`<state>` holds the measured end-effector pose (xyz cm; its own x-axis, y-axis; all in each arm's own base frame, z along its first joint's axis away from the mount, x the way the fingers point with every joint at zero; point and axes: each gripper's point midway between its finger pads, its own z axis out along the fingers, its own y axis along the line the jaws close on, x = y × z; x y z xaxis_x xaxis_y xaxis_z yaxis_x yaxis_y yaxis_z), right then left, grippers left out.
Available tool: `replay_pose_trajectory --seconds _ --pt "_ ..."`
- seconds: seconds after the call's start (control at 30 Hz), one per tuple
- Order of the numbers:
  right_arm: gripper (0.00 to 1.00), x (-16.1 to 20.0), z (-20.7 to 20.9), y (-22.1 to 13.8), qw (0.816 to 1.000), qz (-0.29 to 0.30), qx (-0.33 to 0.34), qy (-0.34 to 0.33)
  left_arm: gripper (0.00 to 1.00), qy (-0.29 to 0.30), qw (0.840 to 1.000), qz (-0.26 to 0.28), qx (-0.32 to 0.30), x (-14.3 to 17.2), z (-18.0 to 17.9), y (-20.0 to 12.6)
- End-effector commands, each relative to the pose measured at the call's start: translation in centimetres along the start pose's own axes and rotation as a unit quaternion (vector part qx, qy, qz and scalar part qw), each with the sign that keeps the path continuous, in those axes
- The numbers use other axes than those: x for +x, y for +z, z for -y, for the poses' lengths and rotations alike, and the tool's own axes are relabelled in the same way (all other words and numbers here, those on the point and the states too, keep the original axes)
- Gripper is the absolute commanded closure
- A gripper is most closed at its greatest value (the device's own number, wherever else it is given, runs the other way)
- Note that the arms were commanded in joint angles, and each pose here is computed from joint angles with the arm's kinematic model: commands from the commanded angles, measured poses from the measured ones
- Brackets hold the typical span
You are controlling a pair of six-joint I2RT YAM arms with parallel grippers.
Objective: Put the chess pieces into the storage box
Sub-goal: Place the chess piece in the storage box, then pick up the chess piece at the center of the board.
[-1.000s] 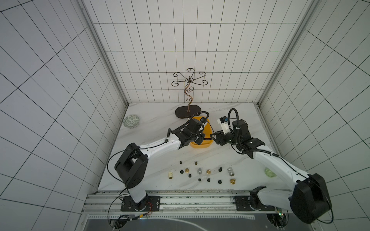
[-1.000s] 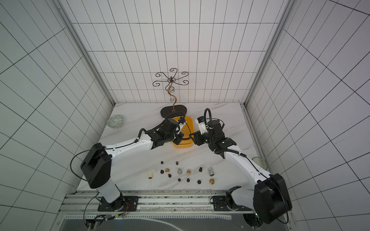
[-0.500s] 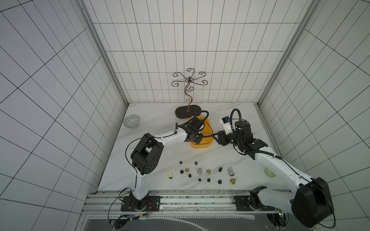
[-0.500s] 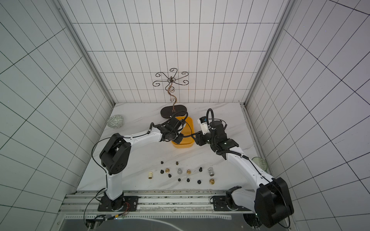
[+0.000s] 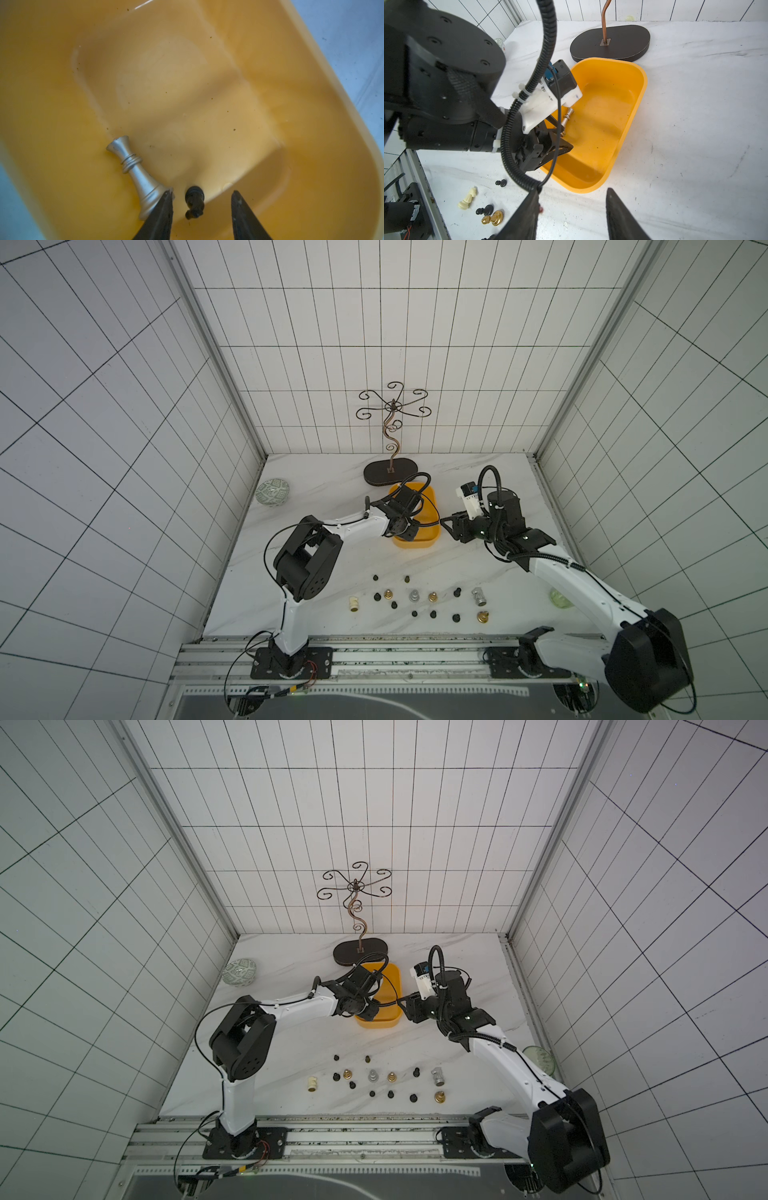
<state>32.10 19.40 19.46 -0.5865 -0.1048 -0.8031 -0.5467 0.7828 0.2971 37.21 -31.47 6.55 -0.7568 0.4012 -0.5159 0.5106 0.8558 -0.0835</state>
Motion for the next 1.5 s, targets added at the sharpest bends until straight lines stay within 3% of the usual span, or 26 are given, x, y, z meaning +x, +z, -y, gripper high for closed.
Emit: replay_pose_trajectory --seconds 0.0,0.23,0.5,0.73,0.9,1.13,1.47 --pt "0.48 2.6 1.0 0.4 0.999 -0.033 0.011 0.006 0.53 -0.021 0.997 0.08 0.004 -3.9 -0.6 -3.8" --pt "0.48 2.6 0.9 0.6 0.999 -0.049 0.012 -0.01 0.51 -0.054 0.986 0.154 0.012 -6.7 -2.4 -9.4" --pt "0.48 4.2 -1.3 2.1 0.994 -0.093 0.002 -0.054 0.51 -0.148 0.97 0.195 -0.008 -4.0 -8.2 -13.5" --pt "0.49 6.5 -5.3 3.9 0.984 -0.141 -0.034 -0.102 0.5 -0.207 0.962 0.174 -0.035 1.6 -12.7 -13.9" --pt "0.49 8.9 -8.3 5.1 0.974 -0.176 -0.061 -0.131 0.5 -0.228 0.958 0.167 -0.047 4.6 -13.9 -14.0" --pt "0.52 10.8 -10.4 6.8 0.963 -0.205 -0.069 -0.159 0.49 -0.239 0.958 0.153 -0.041 6.4 -13.7 -13.3" --pt "0.55 13.3 -12.1 8.6 0.943 -0.254 -0.059 -0.207 0.48 -0.241 0.957 0.156 -0.05 6.7 -14.0 -13.5"
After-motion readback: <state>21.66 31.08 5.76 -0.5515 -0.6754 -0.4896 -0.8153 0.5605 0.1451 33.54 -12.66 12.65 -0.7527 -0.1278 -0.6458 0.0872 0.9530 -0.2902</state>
